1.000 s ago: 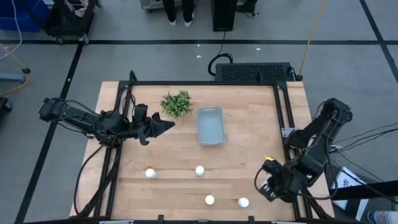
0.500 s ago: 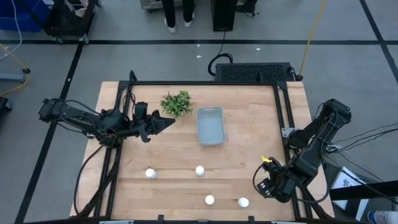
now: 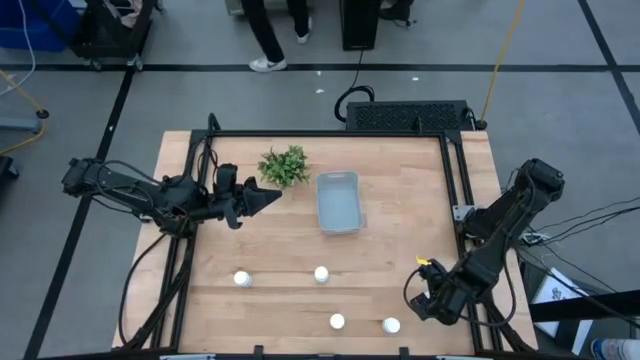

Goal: Pick and place pill bottles into a basket
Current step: Put the white pill bottle into the gray bin

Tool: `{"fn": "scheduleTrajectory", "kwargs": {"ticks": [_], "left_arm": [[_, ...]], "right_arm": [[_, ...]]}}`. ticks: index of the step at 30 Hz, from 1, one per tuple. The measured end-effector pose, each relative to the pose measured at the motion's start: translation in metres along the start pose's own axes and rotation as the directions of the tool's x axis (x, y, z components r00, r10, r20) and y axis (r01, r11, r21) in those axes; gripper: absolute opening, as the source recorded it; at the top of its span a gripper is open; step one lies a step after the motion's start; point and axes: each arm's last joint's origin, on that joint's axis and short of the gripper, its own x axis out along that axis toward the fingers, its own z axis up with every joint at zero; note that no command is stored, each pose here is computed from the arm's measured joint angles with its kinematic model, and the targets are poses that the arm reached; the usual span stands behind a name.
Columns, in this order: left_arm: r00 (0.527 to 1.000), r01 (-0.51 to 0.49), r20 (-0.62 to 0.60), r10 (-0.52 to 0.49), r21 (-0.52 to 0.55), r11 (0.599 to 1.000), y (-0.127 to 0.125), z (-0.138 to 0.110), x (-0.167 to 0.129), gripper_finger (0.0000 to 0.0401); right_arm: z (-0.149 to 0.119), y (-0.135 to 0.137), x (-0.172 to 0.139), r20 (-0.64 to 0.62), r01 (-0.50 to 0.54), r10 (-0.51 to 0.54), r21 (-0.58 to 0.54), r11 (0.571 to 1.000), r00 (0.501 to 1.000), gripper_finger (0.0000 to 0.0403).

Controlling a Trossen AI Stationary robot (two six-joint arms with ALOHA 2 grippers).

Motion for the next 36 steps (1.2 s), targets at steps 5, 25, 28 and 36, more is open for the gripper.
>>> {"fn": "scheduleTrajectory", "kwargs": {"ticks": [5,25,28,36], "left_arm": [[1.0,0.001,0.001,-0.001,-0.002,1.0,0.0,0.0,0.0,0.0019],[1.0,-0.005,0.005,0.005,0.005,1.0,0.001,0.001,0.0,0.0019],[1.0,-0.005,0.005,0.005,0.006,1.0,0.001,0.001,0.0,0.0019],[1.0,-0.005,0.004,0.005,0.003,1.0,0.001,0.001,0.0,0.0019]], "right_arm": [[0.002,-0.004,0.005,0.007,0.012,-0.012,0.0,1.0,1.0,0.0296],[0.003,-0.009,-0.009,0.024,0.042,-0.041,-0.03,0.999,0.999,0.0291],[0.004,-0.008,-0.002,0.014,0.013,-0.013,-0.04,0.999,1.0,0.0293],[0.01,-0.017,0.018,0.006,0.009,-0.009,-0.028,1.0,1.0,0.0283]]}}
